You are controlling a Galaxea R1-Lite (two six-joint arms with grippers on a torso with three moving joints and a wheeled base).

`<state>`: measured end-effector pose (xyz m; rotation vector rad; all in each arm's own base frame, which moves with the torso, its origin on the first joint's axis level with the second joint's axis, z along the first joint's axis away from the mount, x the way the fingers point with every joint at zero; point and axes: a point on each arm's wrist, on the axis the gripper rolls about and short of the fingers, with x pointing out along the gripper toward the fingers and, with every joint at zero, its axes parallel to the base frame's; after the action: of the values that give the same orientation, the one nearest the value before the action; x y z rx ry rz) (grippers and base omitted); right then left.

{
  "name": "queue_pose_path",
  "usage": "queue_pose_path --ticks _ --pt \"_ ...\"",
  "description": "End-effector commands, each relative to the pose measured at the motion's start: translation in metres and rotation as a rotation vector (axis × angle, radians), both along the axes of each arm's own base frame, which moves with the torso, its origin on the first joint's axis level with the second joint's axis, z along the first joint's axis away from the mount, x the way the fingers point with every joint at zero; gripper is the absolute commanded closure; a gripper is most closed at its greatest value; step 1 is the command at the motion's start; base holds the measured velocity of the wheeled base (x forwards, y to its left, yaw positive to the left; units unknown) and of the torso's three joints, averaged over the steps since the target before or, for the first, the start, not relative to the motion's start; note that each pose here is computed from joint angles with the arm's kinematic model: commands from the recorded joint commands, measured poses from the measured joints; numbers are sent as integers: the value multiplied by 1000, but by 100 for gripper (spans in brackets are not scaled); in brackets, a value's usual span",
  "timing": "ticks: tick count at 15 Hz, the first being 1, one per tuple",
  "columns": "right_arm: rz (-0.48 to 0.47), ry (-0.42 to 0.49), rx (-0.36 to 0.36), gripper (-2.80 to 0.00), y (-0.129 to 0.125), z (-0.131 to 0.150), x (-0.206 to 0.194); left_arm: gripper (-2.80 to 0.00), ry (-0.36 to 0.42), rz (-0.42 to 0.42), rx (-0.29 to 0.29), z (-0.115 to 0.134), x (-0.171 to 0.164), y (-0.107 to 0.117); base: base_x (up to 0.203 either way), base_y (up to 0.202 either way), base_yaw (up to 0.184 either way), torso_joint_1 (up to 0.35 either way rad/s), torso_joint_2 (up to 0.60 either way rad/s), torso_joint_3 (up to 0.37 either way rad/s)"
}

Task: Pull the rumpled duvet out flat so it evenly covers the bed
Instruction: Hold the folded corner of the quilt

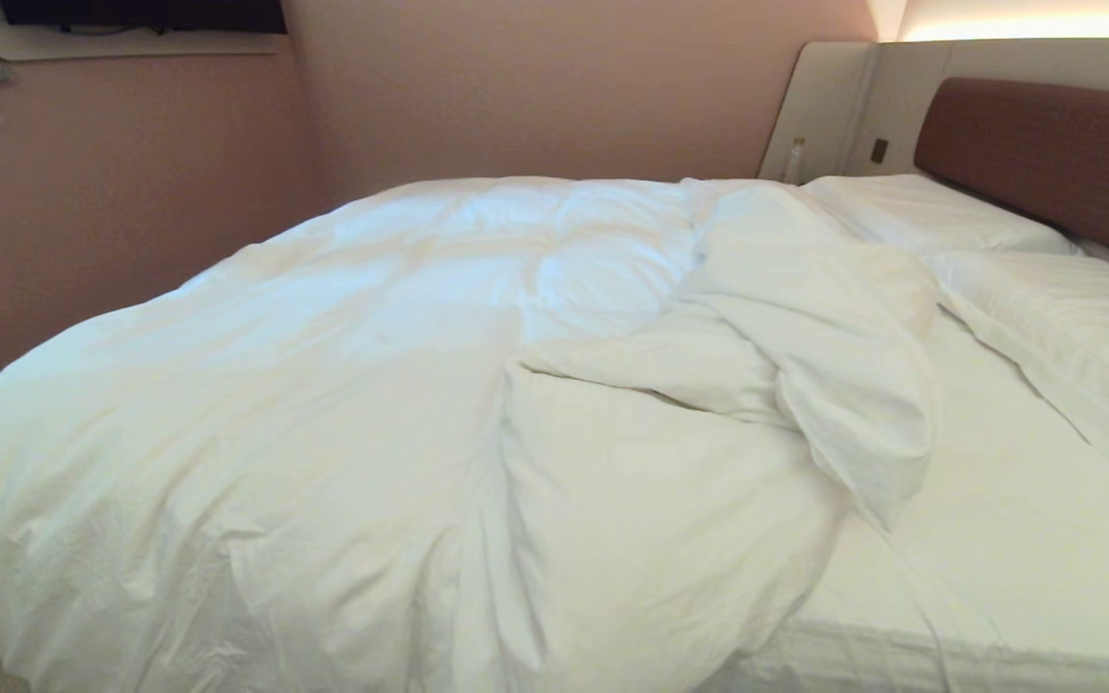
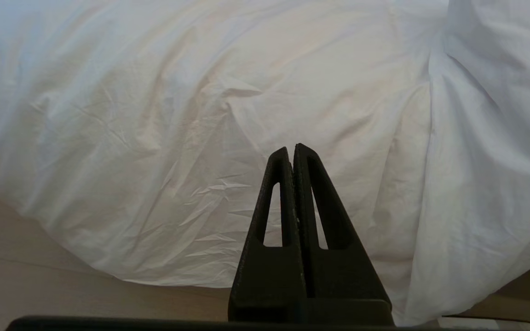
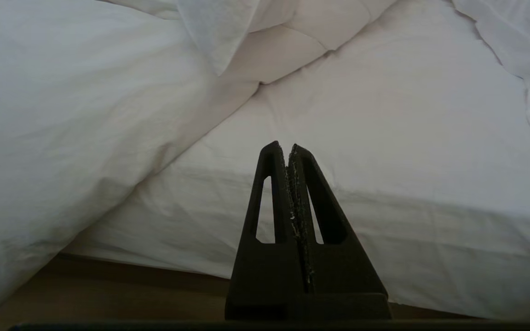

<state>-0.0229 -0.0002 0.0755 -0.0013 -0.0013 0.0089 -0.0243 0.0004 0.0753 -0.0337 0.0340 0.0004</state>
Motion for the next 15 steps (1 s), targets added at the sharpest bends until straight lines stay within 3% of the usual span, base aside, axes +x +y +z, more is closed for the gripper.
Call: queue_pose_path --ticks 1,15 --pt "0 1 0 0 0 0 0 0 0 0 -1 0 0 0 0 0 0 0 0 0" --pt "0 1 0 0 0 0 0 0 0 0 -1 0 0 0 0 0 0 0 0 0"
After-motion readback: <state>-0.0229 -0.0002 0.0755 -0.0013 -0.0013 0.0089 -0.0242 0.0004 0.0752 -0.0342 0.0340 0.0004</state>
